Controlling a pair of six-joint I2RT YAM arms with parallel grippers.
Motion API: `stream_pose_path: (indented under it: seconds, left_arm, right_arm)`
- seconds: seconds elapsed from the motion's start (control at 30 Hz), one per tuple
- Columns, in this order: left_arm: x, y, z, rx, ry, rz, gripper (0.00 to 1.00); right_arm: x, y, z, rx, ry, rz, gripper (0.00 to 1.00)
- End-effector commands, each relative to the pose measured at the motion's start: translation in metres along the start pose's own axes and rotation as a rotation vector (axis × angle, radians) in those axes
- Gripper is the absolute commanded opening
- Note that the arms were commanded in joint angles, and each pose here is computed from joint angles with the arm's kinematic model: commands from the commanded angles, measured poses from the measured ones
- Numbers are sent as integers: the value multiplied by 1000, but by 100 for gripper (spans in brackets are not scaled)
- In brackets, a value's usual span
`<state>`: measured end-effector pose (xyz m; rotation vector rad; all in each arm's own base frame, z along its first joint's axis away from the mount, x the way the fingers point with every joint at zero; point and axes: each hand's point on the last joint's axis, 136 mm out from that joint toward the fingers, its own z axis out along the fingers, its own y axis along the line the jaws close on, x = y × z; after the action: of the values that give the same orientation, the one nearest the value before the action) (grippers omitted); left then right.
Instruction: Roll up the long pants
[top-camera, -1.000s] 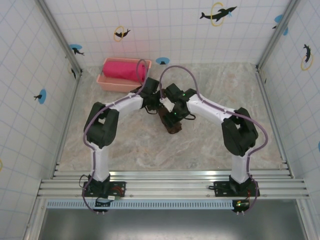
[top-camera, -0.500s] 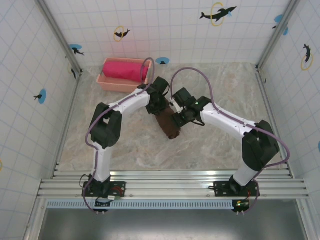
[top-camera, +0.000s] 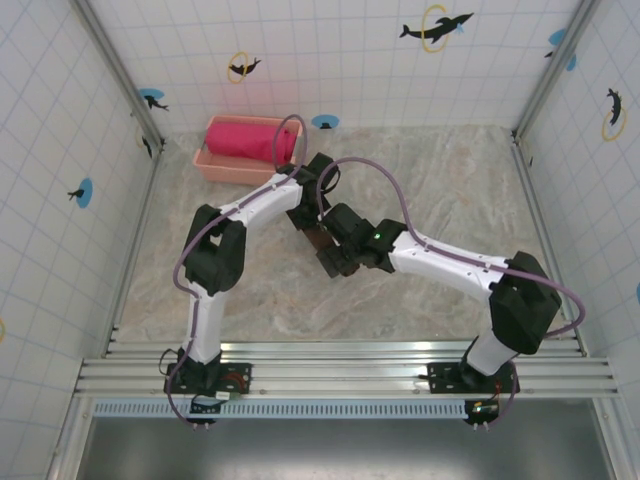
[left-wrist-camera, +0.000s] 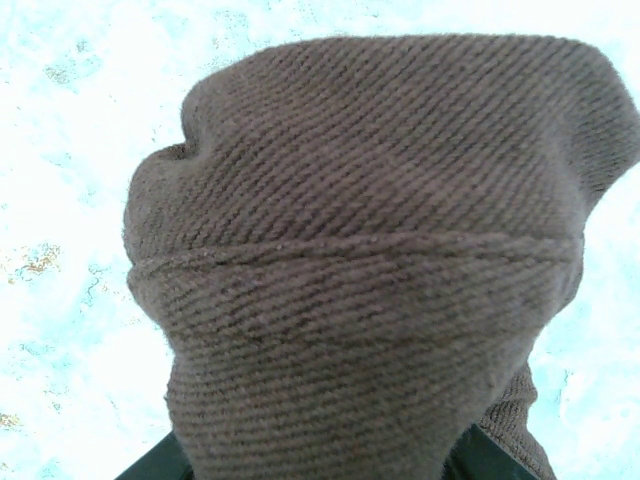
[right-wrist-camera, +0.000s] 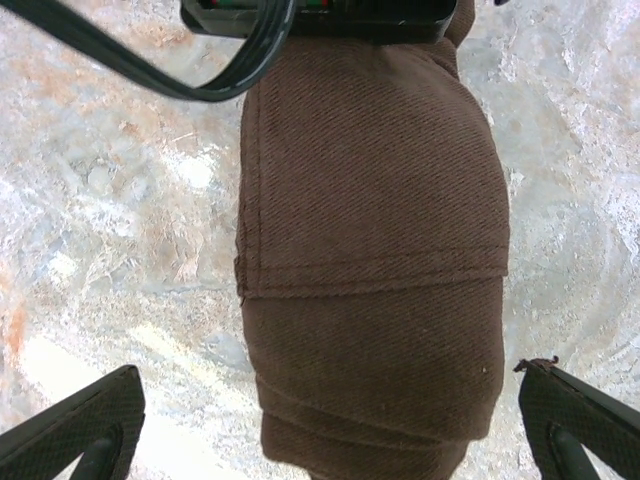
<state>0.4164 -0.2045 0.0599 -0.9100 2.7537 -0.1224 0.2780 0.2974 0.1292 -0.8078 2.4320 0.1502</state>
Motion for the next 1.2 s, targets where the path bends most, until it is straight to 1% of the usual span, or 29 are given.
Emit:
stream_pose_path:
  seconds: [0.0, 0.1, 0.23, 0.3, 0.33, 0.43, 0.47, 0.57, 0.63, 0.67, 0.73, 0.77, 0.8, 0.83, 0.9, 0.93, 0.97, 1.0, 1.07, 1.17]
  left_arm:
    - [46, 103, 40, -433, 178, 28, 0]
    - [45, 102, 39, -436, 174, 43, 0]
    - [45, 104, 40, -445, 175, 52, 0]
    - [44, 104, 40, -443, 176, 52, 0]
    - [45, 104, 41, -441, 179, 51, 0]
    - [44, 102, 41, -435, 177, 39, 0]
    - [44, 101, 42, -430, 175, 36, 0]
    - [41, 97, 44, -409, 184, 12, 0]
    - [38, 96, 45, -390, 189, -6, 0]
    - [37, 95, 45, -375, 189, -13, 0]
    - [34, 91, 48, -321, 192, -19, 0]
    - [32, 89, 51, -274, 192, -23, 0]
    - [28, 87, 53, -218, 188, -36, 3]
    - [26, 87, 52, -183, 175, -50, 14]
    - [10, 88, 41, -105, 108, -74, 50]
    - [2, 91, 34, -92, 77, -81, 85]
    - [-9, 93, 25, -68, 43, -80, 98]
    - [-20, 89, 17, -21, 21, -72, 98]
    - [-38, 89, 2, 12, 2, -81, 98]
    - [-67, 76, -27, 106, -54, -98, 98]
  right_arm:
    - [-7, 0, 20, 10, -26, 17, 99]
    - [-8, 1, 38, 4, -16, 4, 99]
    - [-7, 4, 62, -45, 5, 22, 99]
    - [1, 7, 73, -58, 39, 19, 99]
    - [1, 10, 78, -70, 32, 25, 99]
    - [17, 16, 89, -93, 66, 36, 99]
    - [24, 18, 92, -94, 80, 32, 91]
    - [51, 17, 100, -72, 141, 22, 45]
    - [70, 14, 105, -54, 176, 21, 12]
    - [78, 12, 107, -50, 193, 23, 1]
    - [91, 10, 109, -49, 220, 26, 0]
    - [97, 8, 110, -52, 228, 31, 0]
    - [100, 7, 110, -53, 232, 37, 0]
    - [103, 5, 109, -51, 236, 38, 0]
    - [105, 3, 108, -53, 242, 37, 0]
    - [106, 2, 107, -52, 246, 36, 0]
    - [105, 1, 106, -54, 244, 34, 0]
    - [105, 1, 106, -55, 247, 31, 0]
    - [104, 0, 105, -56, 249, 19, 0]
    - [101, 0, 102, -60, 254, 1, 0]
